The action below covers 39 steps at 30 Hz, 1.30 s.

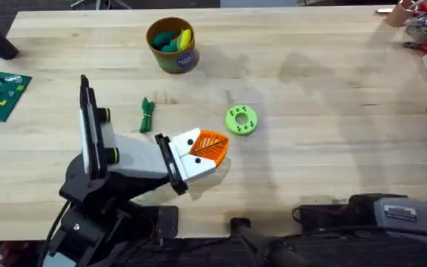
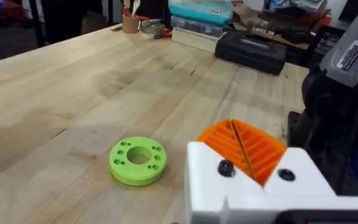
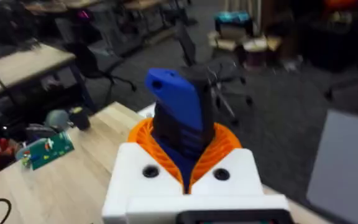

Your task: Pick up the gripper from the table and insert it into the empty holder that is missing its gripper. Then pick up a screw, insert it into the mounting hole, and use the screwdriver to tighten it. Finally, clean up the table by picking up the vegetable and placing it into the bucket.

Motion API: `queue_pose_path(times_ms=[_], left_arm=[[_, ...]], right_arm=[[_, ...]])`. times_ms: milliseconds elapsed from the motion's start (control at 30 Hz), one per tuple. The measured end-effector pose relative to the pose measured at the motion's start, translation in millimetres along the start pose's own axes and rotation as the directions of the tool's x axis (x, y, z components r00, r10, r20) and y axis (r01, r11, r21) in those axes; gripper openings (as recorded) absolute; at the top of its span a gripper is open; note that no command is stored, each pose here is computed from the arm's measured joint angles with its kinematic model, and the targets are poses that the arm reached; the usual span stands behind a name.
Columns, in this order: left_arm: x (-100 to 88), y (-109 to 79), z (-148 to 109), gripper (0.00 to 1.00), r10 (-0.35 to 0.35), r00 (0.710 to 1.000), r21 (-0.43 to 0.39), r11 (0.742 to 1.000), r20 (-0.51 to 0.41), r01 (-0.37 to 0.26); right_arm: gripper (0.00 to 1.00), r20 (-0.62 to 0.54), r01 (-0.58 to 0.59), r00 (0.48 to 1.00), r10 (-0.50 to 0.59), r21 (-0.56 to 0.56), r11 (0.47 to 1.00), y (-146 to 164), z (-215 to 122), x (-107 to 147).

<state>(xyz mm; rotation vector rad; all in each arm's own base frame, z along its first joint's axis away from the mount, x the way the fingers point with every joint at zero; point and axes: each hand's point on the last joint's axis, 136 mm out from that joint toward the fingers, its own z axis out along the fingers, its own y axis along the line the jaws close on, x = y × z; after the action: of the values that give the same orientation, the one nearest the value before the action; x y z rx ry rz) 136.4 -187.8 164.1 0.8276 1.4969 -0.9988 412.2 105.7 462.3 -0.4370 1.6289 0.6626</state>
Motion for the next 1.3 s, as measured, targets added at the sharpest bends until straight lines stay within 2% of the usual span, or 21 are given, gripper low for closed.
queue_pose_path(times_ms=[133, 333, 567, 700, 800, 933, 1300], left_arm=[[-0.1, 0.0, 0, 0.016, -0.001, 1.0, 0.0, 1.0, 0.0, 0.001], [-0.1, 0.0, 0, 0.016, -0.001, 1.0, 0.0, 1.0, 0.0, 0.001], [0.0, 0.0, 0, 0.016, -0.002, 1.0, 0.0, 1.0, 0.0, 0.002], [0.0, 0.1, 0, 0.016, -0.002, 1.0, 0.0, 1.0, 0.0, 0.002], [0.2, 0.0, 0, 0.016, -0.002, 1.0, 0.0, 1.0, 0.0, 0.002], [0.0, 0.0, 0, 0.016, -0.002, 1.0, 0.0, 1.0, 0.0, 0.002], [0.0, 0.0, 0, 0.016, -0.002, 1.0, 0.0, 1.0, 0.0, 0.002]], right_arm=[[0.028, 0.072, 0.061, 0.996, -0.055, -0.082, 0.995, 20, 2, -19], [0.028, 0.101, 0.089, 0.992, -0.074, -0.153, 0.984, 38, 7, -20], [0.028, 0.303, 0.151, 0.95, -0.072, -0.244, 0.958, 50, 11, -14], [0.027, 0.391, 0.157, 0.92, -0.021, -0.317, 0.935, 64, 5, 5], [0.027, 0.392, 0.122, 0.919, 0.037, -0.374, 0.919, 73, 1, 23], [0.027, 0.332, 0.056, 0.938, 0.101, -0.433, 0.899, 78, 2, 41], [0.027, 0.254, 0.107, 0.965, 0.063, -0.603, 0.791, 129, -1, 60]])
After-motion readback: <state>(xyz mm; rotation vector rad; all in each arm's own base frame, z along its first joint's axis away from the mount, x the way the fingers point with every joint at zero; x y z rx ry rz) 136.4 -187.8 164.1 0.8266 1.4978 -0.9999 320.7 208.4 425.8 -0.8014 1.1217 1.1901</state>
